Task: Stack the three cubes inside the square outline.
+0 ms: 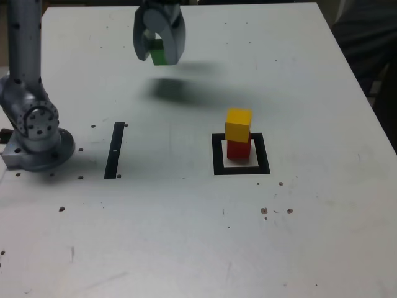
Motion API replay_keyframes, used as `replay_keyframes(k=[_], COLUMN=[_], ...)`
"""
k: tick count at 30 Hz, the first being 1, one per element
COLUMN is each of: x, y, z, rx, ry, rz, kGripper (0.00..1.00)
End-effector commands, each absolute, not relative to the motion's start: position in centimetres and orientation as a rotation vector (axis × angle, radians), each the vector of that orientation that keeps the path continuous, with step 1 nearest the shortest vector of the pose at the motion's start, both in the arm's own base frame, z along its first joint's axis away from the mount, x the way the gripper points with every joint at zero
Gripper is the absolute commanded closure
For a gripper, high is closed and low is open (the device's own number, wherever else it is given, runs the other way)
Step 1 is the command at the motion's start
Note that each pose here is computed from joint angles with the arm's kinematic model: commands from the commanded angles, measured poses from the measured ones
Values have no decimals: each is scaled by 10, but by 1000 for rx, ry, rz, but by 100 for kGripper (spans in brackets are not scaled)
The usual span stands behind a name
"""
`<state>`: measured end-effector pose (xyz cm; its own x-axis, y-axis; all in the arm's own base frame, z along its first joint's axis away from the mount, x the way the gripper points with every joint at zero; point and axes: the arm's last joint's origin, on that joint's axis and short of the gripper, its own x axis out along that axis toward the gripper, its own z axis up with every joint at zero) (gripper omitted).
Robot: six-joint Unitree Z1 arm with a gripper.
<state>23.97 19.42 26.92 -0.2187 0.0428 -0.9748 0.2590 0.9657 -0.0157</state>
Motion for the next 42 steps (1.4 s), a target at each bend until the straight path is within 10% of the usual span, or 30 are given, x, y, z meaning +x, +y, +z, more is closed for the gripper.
replay_keyframes(k=[1, 28, 42], x=[243, 298, 323], y=[181, 67, 25], z=[275, 329, 329], rx=[245, 392, 330], ry=[1793, 1833, 1792], rz=[-209, -307, -350], kGripper=[67, 67, 67])
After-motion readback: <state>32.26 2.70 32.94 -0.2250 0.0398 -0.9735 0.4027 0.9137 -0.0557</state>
